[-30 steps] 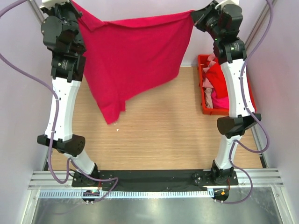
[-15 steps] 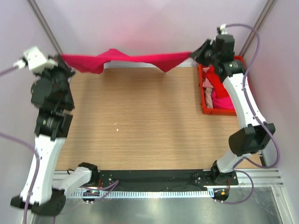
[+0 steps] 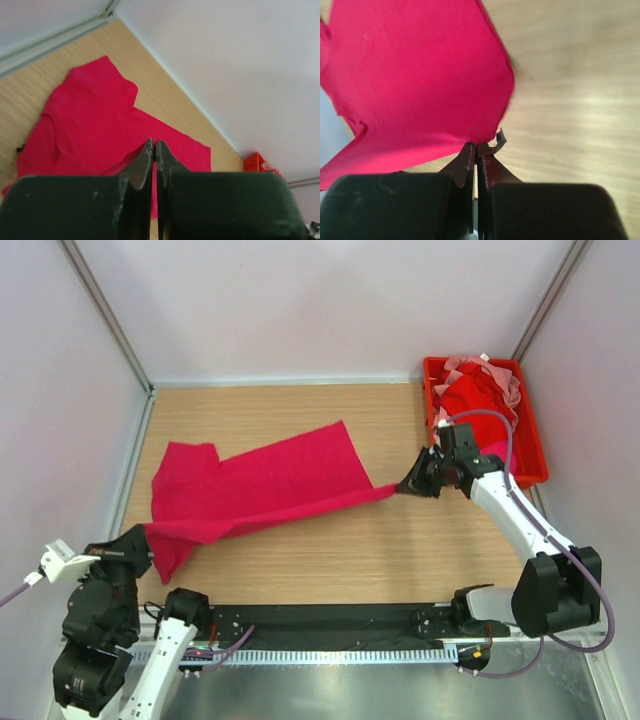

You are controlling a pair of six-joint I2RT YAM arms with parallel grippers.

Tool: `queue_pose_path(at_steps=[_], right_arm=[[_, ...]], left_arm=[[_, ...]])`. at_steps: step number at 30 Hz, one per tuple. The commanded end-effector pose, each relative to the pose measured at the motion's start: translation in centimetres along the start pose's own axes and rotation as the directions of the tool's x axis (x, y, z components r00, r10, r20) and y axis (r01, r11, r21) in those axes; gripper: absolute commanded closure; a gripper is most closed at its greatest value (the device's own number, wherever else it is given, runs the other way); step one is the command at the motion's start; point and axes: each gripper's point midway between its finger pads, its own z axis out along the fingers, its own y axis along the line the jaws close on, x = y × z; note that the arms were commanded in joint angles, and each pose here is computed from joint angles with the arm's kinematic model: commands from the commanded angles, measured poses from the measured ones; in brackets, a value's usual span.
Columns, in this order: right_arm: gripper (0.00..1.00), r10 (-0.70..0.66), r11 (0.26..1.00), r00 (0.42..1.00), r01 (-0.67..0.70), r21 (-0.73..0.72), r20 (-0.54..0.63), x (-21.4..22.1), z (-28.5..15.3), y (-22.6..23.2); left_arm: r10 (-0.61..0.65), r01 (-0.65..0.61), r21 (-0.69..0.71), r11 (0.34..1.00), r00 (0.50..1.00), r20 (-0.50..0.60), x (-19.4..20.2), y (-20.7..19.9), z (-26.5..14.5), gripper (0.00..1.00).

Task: Fold and stack the t-shirts
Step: Flatten the tshirt out

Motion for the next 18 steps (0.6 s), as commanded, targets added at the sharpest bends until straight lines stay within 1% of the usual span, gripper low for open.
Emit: queue_pose_path(at_steps=[1, 3, 6, 9, 13, 14, 16, 17, 18], right_arm=[[0.99, -0.013, 1.0, 0.999, 0.013, 0.009, -0.049, 3.0, -0.3, -1.7], [0.99, -0.019, 0.999, 0.997, 0.022, 0.033, -0.08, 4.6, -0.4, -2.9], [0.99, -0.035, 0.997, 0.995, 0.042, 0.069, -0.09, 5.5, -0.6, -4.2], [0.99, -0.049, 0.996, 0.994, 0.057, 0.074, -0.101, 5.8, -0.7, -4.4], [0.99, -0.058, 0.996, 0.995, 0.064, 0.068, -0.083, 5.1, -0.9, -4.0], [0.99, -0.07, 0.996, 0.996, 0.074, 0.058, -0.062, 4.3, -1.3, -3.3], [0.99, -0.084, 0.994, 0.996, 0.087, 0.067, -0.038, 3.2, -1.6, -2.9], [0.99, -0.1, 0.994, 0.995, 0.1, 0.048, 0.005, 1.7, -2.3, -1.6], [0.99, -0.106, 0.994, 0.994, 0.105, 0.041, 0.023, 1.0, -2.7, -0.9]], left_arm=[[-0.051, 0.037, -0.097, 0.995, 0.988, -0.149, 4.1, 2.1, -0.2, 1.0], [-0.05, 0.026, -0.108, 0.994, 0.972, -0.23, 6.1, 2.4, -0.3, 1.0], [-0.056, 0.019, -0.127, 0.992, 0.955, -0.291, 7.7, 2.8, -0.4, 1.0], [-0.067, 0.031, -0.127, 0.991, 0.953, -0.296, 7.8, 2.6, -0.4, 0.99], [-0.05, 0.017, -0.111, 0.994, 0.952, -0.302, 7.3, 1.5, 0.0, 1.0], [-0.04, 0.005, -0.113, 0.994, 0.952, -0.305, 7.1, 1.1, 0.3, 0.99], [-0.026, 0.007, -0.07, 0.998, 0.962, -0.271, 5.5, -0.6, 0.7, 1.0], [-0.015, -0.001, -0.061, 0.998, 0.965, -0.263, 5.1, -1.3, 1.2, 1.0], [0.012, -0.024, -0.042, 0.999, 0.967, -0.253, 4.5, -2.0, 1.4, 1.0]])
